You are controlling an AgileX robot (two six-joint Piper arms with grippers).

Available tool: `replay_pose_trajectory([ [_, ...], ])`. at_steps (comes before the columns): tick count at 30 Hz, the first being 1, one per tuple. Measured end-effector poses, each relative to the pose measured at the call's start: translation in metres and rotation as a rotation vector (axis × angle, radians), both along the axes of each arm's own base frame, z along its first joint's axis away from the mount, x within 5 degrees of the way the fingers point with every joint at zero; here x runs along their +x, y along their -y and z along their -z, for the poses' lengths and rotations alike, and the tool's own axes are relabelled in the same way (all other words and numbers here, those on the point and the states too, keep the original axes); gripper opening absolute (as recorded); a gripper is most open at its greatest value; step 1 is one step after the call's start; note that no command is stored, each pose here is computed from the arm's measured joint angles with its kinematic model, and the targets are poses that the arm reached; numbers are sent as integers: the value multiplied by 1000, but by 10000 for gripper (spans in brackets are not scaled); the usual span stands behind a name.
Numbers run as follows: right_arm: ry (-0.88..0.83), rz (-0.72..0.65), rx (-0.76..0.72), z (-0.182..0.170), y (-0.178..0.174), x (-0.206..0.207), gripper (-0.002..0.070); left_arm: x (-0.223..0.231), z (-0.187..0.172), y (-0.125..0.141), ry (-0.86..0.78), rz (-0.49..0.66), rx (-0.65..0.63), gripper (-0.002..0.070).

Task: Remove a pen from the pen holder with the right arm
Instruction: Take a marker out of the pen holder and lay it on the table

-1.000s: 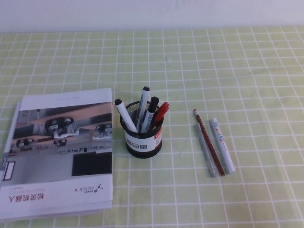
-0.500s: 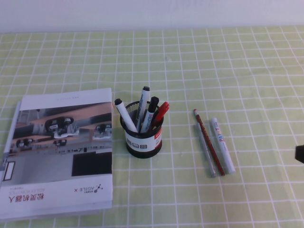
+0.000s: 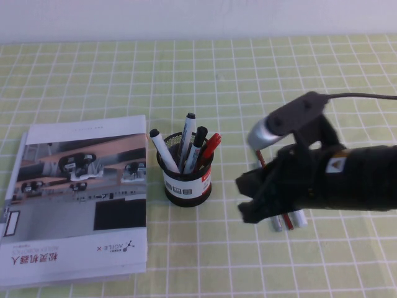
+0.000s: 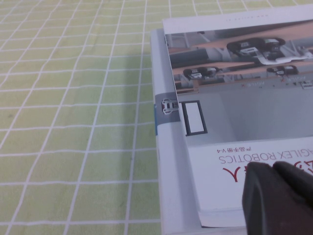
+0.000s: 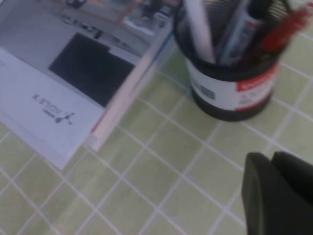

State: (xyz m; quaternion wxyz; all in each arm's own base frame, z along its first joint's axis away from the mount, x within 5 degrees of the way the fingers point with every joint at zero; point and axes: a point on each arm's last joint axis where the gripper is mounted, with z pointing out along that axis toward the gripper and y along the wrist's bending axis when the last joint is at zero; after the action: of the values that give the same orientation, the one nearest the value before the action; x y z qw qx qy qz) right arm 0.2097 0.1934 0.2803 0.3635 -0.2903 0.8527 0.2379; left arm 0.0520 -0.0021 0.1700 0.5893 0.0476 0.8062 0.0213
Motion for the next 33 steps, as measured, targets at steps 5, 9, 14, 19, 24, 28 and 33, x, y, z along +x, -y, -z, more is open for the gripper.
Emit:
replay_pose_trajectory([
  [5, 72, -92, 8, 3, -47, 2, 49, 0, 0, 0, 0, 0, 0, -6],
  [9, 152, -95, 45, 8, -68, 2, 178, 0, 0, 0, 0, 0, 0, -6],
  [14, 288, -71, 92, 13, -86, 8, 331, 0, 0, 0, 0, 0, 0, -6],
  [19, 410, -40, 110, 23, -94, 20, 357, 0, 0, 0, 0, 0, 0, -6],
  [24, 508, -32, 114, 36, -102, 30, 360, 0, 0, 0, 0, 0, 0, -6],
  [28, 551, -31, 119, 42, -105, 33, 360, 0, 0, 0, 0, 0, 0, -6],
  [33, 594, -23, 131, 47, -108, 37, 360, 0, 0, 0, 0, 0, 0, -6],
])
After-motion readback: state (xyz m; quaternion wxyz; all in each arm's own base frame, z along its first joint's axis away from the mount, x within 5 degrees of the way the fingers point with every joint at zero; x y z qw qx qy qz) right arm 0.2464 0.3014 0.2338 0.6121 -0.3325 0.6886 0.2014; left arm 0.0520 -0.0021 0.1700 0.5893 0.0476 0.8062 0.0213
